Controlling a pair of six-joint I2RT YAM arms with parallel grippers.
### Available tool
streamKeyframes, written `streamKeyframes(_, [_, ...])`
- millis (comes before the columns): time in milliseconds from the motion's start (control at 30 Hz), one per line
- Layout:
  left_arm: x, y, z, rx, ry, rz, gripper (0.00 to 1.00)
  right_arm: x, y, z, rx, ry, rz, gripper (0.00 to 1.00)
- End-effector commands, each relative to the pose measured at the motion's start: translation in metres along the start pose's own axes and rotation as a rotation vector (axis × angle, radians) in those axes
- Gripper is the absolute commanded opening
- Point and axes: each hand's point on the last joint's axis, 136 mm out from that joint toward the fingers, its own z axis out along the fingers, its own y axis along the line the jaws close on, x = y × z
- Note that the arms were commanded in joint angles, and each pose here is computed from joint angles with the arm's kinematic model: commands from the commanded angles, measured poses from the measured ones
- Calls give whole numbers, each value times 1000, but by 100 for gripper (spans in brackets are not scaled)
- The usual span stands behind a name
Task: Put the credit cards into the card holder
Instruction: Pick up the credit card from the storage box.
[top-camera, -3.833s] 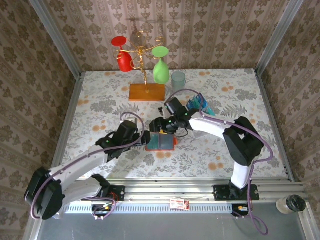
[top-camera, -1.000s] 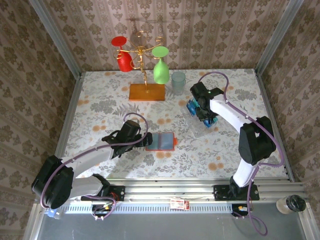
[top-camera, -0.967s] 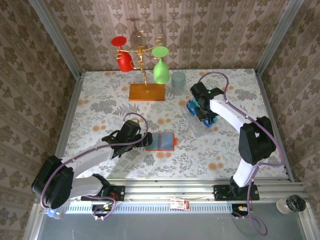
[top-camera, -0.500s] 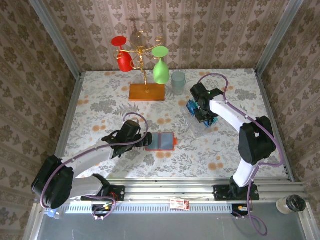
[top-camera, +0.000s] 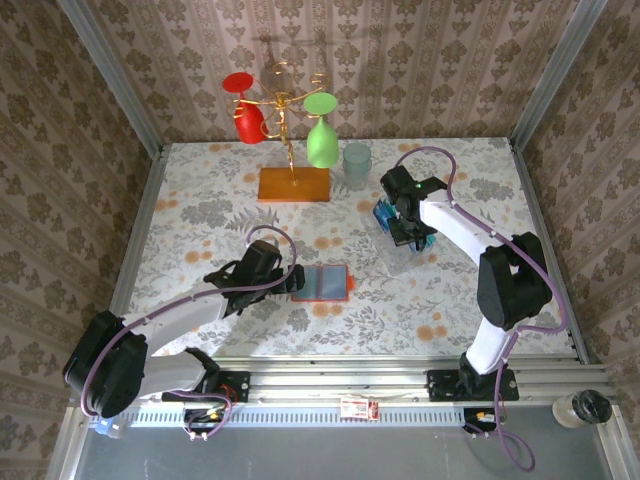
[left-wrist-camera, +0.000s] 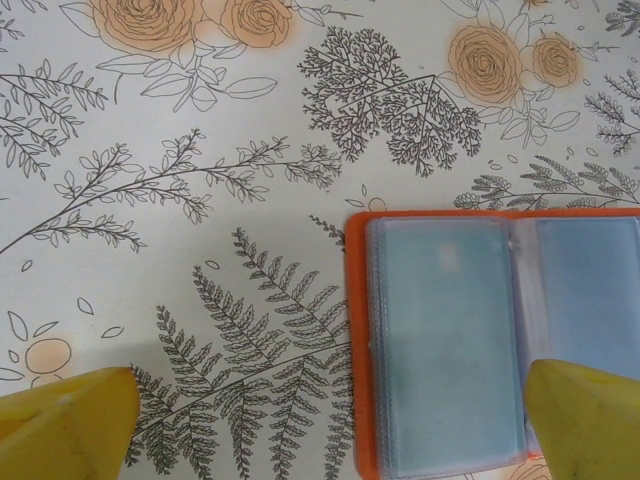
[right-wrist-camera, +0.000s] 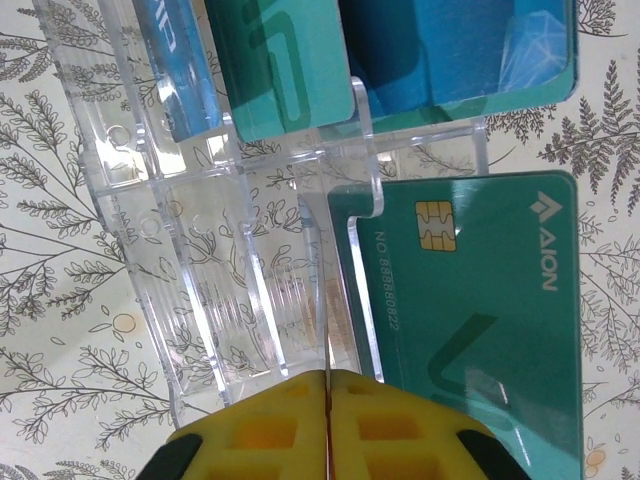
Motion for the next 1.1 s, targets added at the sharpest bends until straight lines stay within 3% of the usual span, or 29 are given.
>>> streamKeyframes(0, [-7,-5,-1,5,-19,15,100,-5,-2,-16,-25,-29,-9,4])
streamKeyframes(333, [-6,-3,0,-4,-17,21,100,-21,12,-82,-170,-163,-21,0])
streamKeyframes(533, [-6,4,-2,-55,-8,30,100,-20,62,-111,-416,-234,43,0])
streamKeyframes(767, [1,15,0,-100,13,31,100,-14,144,-98,-813,-267,246,0])
streamKeyframes(1067, [15,22,8,-120,50,40,100,7,215,-64,-883,-205,250,0])
